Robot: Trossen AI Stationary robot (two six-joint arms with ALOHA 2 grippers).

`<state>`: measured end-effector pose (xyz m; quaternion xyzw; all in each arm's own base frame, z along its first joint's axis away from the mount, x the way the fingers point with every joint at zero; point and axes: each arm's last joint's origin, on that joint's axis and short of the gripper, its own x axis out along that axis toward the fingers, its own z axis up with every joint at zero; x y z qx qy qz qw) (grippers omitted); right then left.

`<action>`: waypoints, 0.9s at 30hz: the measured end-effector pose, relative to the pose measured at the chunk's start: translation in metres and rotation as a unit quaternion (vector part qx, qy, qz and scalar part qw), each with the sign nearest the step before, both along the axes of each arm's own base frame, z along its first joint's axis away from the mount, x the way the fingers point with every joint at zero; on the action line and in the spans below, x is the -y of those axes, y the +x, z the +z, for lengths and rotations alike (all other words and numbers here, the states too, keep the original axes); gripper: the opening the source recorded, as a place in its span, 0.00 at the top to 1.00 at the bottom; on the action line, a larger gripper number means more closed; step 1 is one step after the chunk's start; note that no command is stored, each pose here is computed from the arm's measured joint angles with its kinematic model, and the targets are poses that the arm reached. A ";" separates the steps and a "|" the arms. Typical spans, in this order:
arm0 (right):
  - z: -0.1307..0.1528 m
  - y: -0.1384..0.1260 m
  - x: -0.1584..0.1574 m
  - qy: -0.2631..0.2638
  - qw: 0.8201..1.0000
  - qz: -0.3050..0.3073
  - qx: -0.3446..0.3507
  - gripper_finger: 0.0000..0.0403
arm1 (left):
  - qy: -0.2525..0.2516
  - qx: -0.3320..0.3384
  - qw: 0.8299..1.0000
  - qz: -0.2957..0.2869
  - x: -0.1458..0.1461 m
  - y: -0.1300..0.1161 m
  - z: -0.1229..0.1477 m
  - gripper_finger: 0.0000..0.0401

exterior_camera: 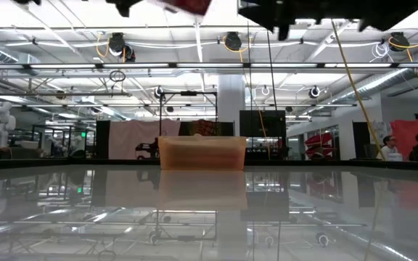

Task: Sort popcorn bags into baskets
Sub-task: Put the red popcorn bag into the orange bin

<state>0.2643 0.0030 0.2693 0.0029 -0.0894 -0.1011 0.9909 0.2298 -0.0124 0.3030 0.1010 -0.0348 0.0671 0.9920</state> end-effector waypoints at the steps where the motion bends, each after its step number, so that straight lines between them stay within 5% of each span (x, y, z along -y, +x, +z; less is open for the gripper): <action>1: 0.000 -0.007 0.000 0.006 1.000 0.001 -0.016 0.47 | 0.000 -0.021 1.000 0.004 -0.002 -0.006 0.004 0.94; 8: -0.034 -0.053 -0.001 0.051 0.990 0.012 -0.131 0.42 | 0.004 -0.135 0.990 0.050 -0.023 -0.014 0.039 0.96; 15: -0.086 -0.087 -0.009 0.063 0.987 0.039 -0.145 0.45 | 0.028 -0.270 0.957 0.101 -0.054 0.001 0.048 0.94; 20: -0.108 -0.101 -0.012 0.061 0.986 0.053 -0.144 0.45 | 0.028 -0.330 0.940 0.086 -0.086 0.025 0.051 0.96; 27: -0.115 -0.105 -0.014 0.048 0.985 0.060 -0.155 0.46 | -0.021 -0.446 0.893 0.054 -0.134 0.055 0.034 0.93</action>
